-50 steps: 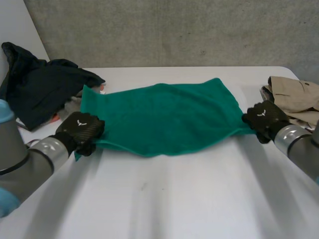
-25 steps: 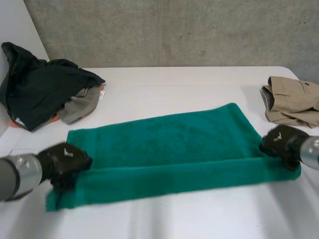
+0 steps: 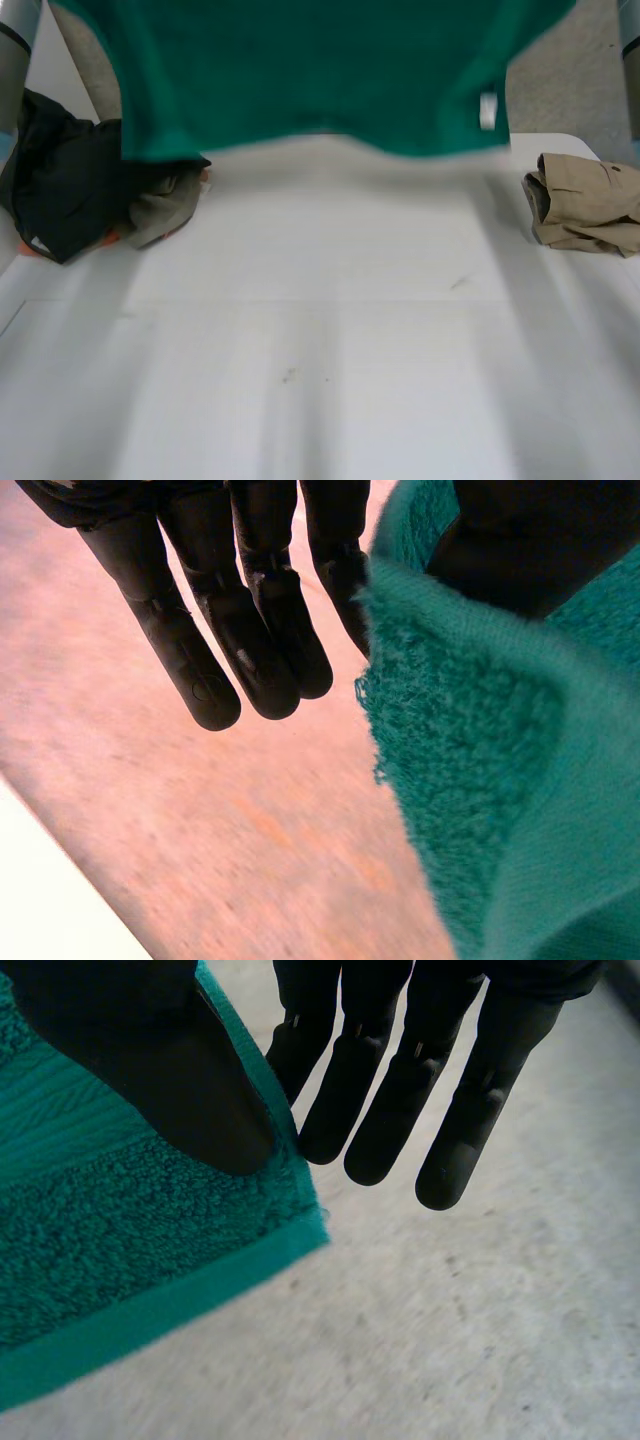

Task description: Fold the laundry.

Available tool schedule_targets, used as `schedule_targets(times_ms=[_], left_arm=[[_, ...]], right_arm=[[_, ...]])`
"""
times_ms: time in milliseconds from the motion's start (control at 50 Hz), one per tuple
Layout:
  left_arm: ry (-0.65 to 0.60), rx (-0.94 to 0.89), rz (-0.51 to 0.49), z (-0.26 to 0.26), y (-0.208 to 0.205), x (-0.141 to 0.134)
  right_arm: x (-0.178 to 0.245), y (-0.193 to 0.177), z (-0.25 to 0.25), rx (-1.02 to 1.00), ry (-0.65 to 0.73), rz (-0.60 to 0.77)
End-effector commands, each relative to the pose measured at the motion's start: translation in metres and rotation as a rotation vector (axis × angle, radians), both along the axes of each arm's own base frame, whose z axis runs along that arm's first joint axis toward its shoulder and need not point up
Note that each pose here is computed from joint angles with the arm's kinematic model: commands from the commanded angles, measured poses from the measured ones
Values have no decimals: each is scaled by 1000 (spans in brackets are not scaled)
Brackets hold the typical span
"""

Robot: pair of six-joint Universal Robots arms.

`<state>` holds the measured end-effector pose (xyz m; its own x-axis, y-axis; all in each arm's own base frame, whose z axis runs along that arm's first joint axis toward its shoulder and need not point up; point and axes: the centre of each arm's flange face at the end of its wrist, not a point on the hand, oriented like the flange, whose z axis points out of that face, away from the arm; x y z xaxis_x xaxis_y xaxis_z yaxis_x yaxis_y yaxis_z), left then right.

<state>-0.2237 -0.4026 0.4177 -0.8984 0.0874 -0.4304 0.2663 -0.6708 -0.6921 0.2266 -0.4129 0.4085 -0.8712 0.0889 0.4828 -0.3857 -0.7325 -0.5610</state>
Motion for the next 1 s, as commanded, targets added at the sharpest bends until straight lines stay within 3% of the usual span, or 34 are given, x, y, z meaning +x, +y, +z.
schedule_targets(times_ms=[20,180,320,480,600,700,780,860,1000], left_arm=[[34,175,-46,-34,-3,3],[-19,391,-95,-109,1,-5],[-89,607,-142,-188,20,-19],[-210,886,-150,-248,71,-15],[-291,1072,-142,-249,123,2],[-429,1221,-145,-236,182,24],[-537,1335,-158,-225,214,40],[-603,1373,-210,-216,222,44],[-610,1261,-183,-223,171,40]], right_arm=[[-6,-1,-13,74,-14,36],[-2,-4,-68,251,64,72],[-5,-3,-151,502,165,80],[-24,26,-230,843,349,29],[-44,63,-244,1056,511,1],[-74,120,-235,1324,697,-5],[-91,146,-221,1355,819,-6],[-94,142,-215,1264,854,-29],[-70,112,-229,1186,751,-19]])
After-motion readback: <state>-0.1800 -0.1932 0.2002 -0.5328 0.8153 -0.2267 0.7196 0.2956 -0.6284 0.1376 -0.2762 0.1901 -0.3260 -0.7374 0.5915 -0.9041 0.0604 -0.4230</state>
